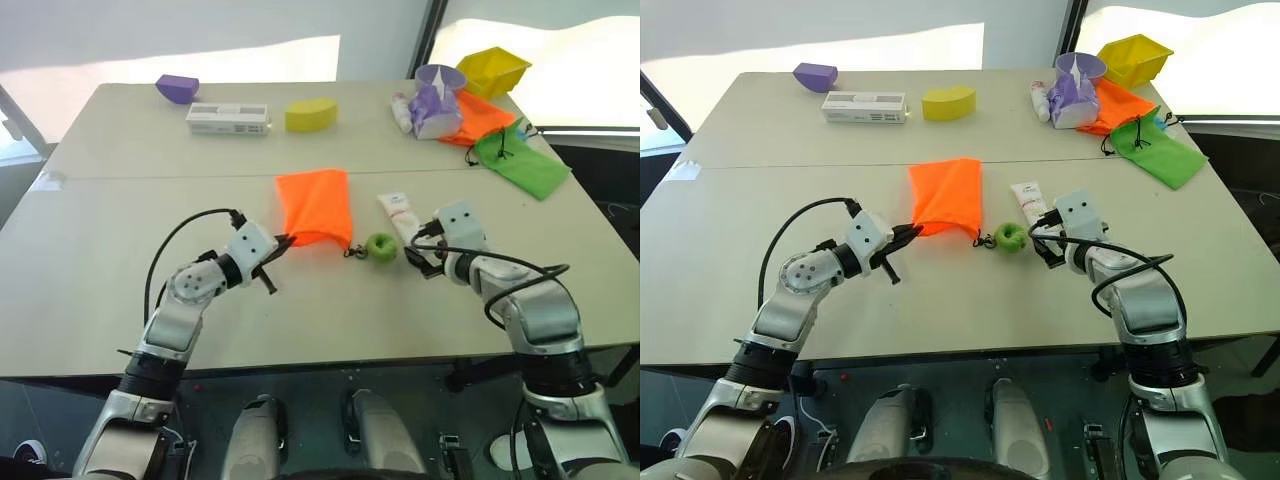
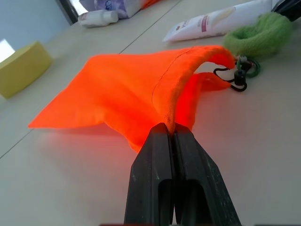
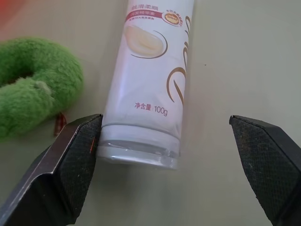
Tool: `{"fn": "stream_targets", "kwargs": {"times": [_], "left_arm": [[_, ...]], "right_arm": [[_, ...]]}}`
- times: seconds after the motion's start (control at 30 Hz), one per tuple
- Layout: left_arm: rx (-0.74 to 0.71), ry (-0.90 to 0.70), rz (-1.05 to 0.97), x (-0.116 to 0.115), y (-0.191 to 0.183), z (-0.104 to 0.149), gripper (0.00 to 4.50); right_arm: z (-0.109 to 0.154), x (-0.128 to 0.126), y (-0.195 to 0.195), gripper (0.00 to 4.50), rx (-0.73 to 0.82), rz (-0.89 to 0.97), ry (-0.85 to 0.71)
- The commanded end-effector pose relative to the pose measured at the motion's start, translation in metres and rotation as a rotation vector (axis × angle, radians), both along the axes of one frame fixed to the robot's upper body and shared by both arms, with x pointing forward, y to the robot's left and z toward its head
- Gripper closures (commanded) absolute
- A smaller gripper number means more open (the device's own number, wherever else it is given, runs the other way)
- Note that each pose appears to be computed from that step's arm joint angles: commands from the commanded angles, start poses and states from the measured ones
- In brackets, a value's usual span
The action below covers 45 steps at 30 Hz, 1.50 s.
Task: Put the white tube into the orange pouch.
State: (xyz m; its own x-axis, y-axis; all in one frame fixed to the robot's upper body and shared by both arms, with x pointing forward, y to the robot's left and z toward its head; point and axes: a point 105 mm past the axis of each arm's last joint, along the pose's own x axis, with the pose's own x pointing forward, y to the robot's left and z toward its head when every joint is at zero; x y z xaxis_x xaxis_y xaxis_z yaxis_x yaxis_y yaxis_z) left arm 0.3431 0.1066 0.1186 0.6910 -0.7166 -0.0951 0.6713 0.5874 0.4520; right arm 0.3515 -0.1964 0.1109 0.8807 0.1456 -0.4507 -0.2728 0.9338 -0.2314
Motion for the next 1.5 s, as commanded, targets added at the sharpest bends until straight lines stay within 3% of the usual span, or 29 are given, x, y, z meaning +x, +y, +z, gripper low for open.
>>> {"fn": "stream_targets", "kwargs": {"times": [0.03,0.17,0.2,0.27,0.4,0.7,0.83,0.93,1.03,1.27,1.5], "left_arm": [[-0.027,-0.035,-0.016,-0.003,-0.005,0.011,4.48],[-0.037,-0.036,-0.013,-0.003,-0.005,0.012,4.48],[-0.036,-0.037,-0.014,-0.003,-0.005,0.013,4.50],[-0.035,-0.037,-0.017,-0.004,-0.006,0.012,4.50],[-0.038,-0.034,-0.018,-0.004,-0.006,0.012,4.50],[-0.041,-0.034,-0.005,-0.004,-0.005,0.012,4.50],[-0.041,-0.033,-0.007,-0.005,-0.005,0.011,4.50],[-0.046,-0.033,-0.012,-0.006,-0.006,0.011,4.50],[-0.052,-0.030,-0.011,-0.006,-0.005,0.011,4.50],[-0.056,-0.026,-0.011,-0.007,-0.005,0.011,4.50],[-0.062,-0.027,-0.014,-0.008,-0.006,0.012,4.50]], "right_arm": [[0.011,0.003,0.005,0.00,0.017,0.020,-0.033],[0.013,0.006,0.006,0.00,0.027,0.016,-0.039],[0.013,0.006,0.006,0.25,0.030,0.017,-0.039],[0.013,0.006,0.007,0.78,0.039,0.022,-0.035],[0.010,0.005,0.008,2.76,0.054,0.023,-0.014],[0.008,0.000,0.004,2.76,0.054,0.016,-0.003],[0.014,-0.002,0.013,2.76,0.079,0.098,-0.031],[0.016,-0.003,0.010,1.98,0.074,0.089,-0.032],[0.021,0.001,0.005,0.53,0.021,0.062,-0.049],[0.026,0.004,0.000,0.53,0.034,0.034,-0.052],[0.003,0.002,-0.006,0.53,0.107,-0.037,0.054]]}}
